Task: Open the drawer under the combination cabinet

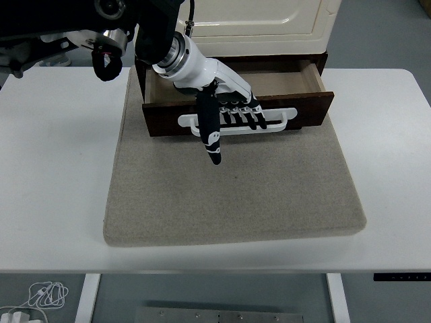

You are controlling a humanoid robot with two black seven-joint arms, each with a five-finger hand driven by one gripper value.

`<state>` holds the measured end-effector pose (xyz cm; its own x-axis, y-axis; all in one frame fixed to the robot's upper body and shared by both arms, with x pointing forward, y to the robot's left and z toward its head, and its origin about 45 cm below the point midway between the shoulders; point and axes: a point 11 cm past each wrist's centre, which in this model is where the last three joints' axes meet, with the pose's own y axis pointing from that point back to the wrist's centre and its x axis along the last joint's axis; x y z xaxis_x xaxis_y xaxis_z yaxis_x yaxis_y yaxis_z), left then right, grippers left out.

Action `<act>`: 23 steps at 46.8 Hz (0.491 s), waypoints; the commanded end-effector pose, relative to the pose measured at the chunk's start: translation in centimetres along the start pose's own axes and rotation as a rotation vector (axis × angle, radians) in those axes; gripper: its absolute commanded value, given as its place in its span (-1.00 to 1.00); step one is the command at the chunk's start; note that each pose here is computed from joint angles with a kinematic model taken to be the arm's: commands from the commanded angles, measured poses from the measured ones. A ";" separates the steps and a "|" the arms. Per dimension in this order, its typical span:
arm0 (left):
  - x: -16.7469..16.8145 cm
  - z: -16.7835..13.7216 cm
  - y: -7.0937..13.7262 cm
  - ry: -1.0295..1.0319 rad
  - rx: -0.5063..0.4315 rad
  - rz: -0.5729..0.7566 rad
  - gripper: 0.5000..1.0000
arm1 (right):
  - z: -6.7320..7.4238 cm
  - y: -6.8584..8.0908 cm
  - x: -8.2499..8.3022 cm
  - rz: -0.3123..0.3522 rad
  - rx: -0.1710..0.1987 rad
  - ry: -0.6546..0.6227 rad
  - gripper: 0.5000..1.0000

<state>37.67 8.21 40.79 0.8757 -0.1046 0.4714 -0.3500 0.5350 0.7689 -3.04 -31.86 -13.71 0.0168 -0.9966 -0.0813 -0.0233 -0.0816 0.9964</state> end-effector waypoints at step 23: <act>-0.5 0.5 0.2 -0.012 -0.020 -0.020 1.00 | 0.0 0.0 0.0 0.000 0.000 0.000 0.70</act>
<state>37.03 8.05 40.80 0.8795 -0.1243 0.4594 -0.3267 0.5442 0.7727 -3.02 -31.86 -13.71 0.0169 -0.9965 -0.0813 -0.0240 -0.0816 0.9964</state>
